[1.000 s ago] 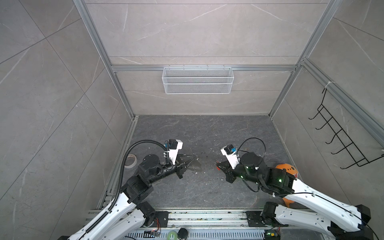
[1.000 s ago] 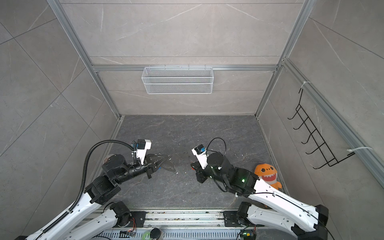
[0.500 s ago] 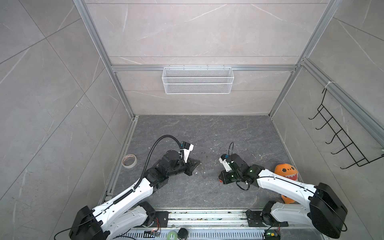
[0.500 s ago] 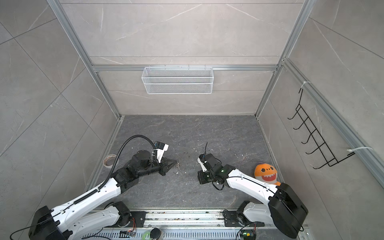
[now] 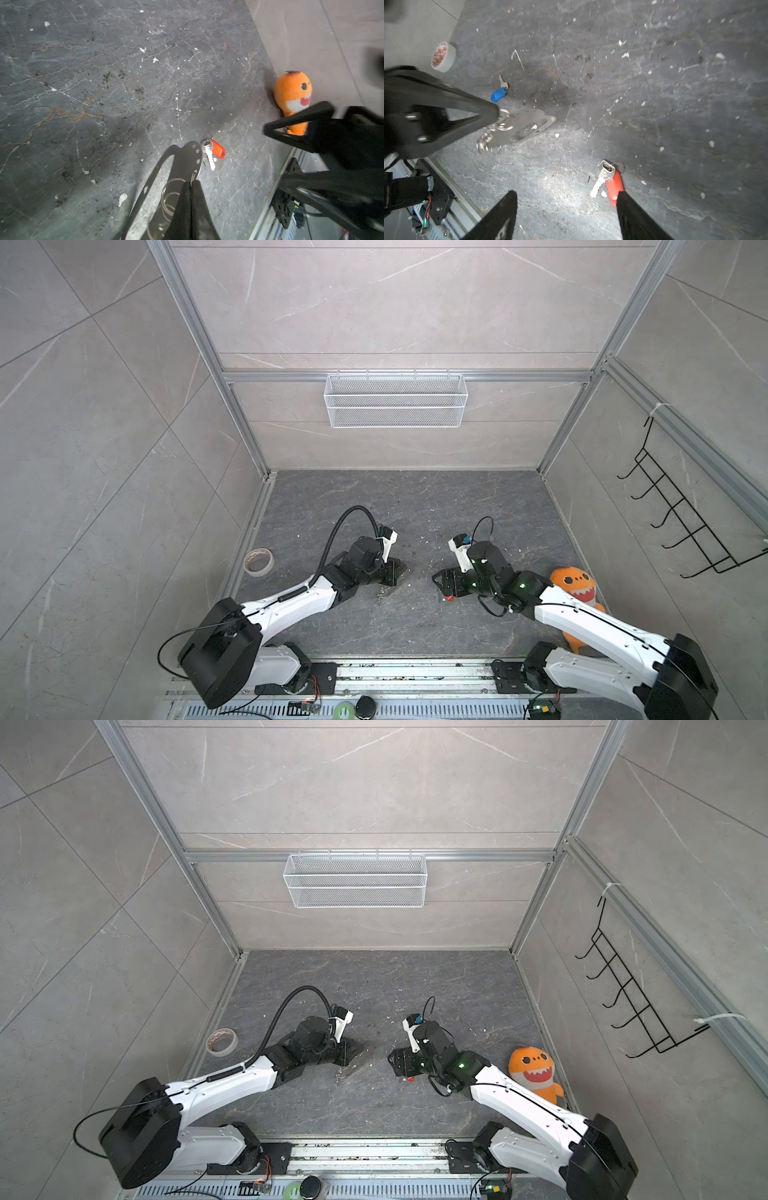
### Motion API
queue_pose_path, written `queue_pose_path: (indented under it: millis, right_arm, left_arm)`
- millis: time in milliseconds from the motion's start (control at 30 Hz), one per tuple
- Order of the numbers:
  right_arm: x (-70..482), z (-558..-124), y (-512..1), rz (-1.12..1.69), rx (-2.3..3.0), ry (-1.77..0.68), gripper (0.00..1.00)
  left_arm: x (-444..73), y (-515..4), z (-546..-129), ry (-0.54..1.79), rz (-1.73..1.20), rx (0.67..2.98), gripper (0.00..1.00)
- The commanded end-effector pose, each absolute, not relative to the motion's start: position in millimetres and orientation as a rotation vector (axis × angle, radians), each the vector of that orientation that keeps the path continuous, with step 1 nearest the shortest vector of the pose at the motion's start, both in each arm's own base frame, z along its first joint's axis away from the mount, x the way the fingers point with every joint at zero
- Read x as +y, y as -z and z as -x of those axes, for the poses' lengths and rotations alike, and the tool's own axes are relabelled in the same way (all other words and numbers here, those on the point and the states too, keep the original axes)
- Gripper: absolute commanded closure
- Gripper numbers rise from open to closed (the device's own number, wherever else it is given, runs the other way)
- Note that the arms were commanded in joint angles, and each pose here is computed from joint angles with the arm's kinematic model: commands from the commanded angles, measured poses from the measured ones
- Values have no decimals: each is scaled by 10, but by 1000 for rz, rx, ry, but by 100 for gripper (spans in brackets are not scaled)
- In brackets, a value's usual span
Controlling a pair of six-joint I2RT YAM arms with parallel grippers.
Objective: Remove the keys from the keyring
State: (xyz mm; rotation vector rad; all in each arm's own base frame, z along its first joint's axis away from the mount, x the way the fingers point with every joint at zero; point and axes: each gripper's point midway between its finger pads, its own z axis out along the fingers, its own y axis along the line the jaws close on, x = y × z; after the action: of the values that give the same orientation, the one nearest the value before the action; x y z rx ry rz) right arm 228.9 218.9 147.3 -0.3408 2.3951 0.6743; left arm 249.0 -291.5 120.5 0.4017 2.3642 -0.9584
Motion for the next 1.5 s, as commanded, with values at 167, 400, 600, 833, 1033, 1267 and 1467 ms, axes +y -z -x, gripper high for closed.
queue_pose_path:
  millis: [167, 400, 600, 833, 1033, 1267, 1467]
  right_arm:
    - [1995, -2287, -1860, 322, 2282, -620, 3]
    - [1888, -2291, -2169, 286, 2184, -613, 0]
    - [1808, -2305, -2445, 255, 2099, -608, 0]
    - [1800, -2292, -2711, 244, 1983, -660, 1]
    - [1760, -2345, -2857, 208, 1908, -655, 0]
    - [1738, -2335, -2870, 203, 1894, -654, 0]
    - [1709, -2334, -2831, 199, 1907, -636, 0]
  left_arm:
    - [-2880, -1225, -2934, 898, -284, 2337, 71]
    - [-2679, -1676, -3016, 833, -266, 2232, 0]
    - [-2566, -2223, -2901, 849, -286, 2107, 0]
    - [-2337, -2740, -2774, 830, -261, 1953, 0]
    - [-1908, -3083, -2892, 619, -124, 1824, 0]
    - [-1177, -3163, -3198, 67, -13, 1695, 0]
    - [-213, -2510, -3571, -261, 190, 1861, 0]
